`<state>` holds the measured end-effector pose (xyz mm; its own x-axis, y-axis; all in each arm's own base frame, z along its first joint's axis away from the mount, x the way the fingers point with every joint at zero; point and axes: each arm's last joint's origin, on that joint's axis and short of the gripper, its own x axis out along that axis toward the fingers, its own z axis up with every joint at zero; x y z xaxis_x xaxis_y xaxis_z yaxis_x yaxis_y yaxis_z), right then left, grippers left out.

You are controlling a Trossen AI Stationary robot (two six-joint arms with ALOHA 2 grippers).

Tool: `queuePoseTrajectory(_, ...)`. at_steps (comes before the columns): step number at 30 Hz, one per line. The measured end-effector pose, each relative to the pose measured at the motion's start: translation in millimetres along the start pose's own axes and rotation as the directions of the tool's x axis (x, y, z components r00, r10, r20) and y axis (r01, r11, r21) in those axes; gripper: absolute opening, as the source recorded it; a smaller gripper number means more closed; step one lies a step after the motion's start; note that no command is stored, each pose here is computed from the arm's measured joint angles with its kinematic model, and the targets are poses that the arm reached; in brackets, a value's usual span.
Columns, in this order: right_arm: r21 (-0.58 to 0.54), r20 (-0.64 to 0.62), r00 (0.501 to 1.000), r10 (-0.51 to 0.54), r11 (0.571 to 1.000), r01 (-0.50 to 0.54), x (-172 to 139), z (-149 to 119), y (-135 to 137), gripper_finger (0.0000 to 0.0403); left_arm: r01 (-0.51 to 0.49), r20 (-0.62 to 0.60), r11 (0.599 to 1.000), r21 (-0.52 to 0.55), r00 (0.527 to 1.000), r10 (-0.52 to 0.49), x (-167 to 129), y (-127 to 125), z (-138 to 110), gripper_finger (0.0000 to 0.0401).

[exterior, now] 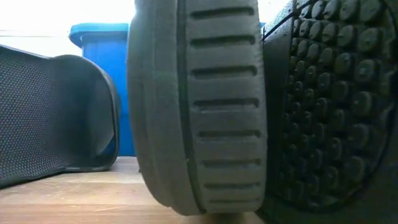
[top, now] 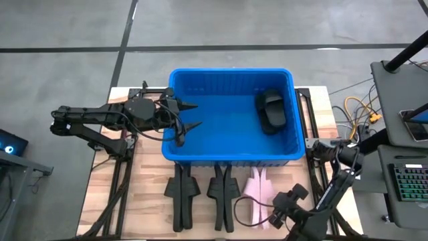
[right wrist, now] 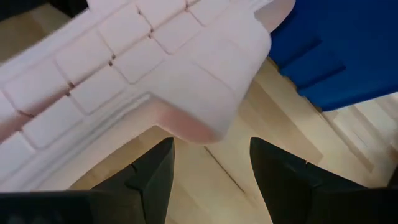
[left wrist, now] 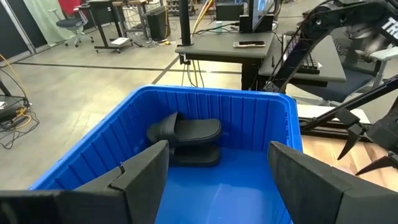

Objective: Pick and place slides into bin
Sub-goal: Put the pink slide into the blue bin

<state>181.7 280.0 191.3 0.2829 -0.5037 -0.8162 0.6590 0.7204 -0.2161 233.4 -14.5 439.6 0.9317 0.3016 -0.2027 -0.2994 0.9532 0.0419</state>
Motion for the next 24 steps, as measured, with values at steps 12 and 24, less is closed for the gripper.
queuePoseTrajectory(12, -0.005, 0.056, 0.996, -0.064, 0.998, 0.065, 20.0, -13.4, 11.0, 0.0201, 0.000, 0.003, 1.000, -0.002, 1.000, 0.000, 0.4, -0.2, 0.2, 0.0259)
queuePoseTrajectory(24, -0.005, 0.111, 0.988, -0.103, 0.994, 0.105, 33.3, -17.6, 6.6, 0.0201, 0.000, 0.003, 1.000, -0.002, 1.000, 0.000, 0.4, -0.2, 0.3, 0.0259)
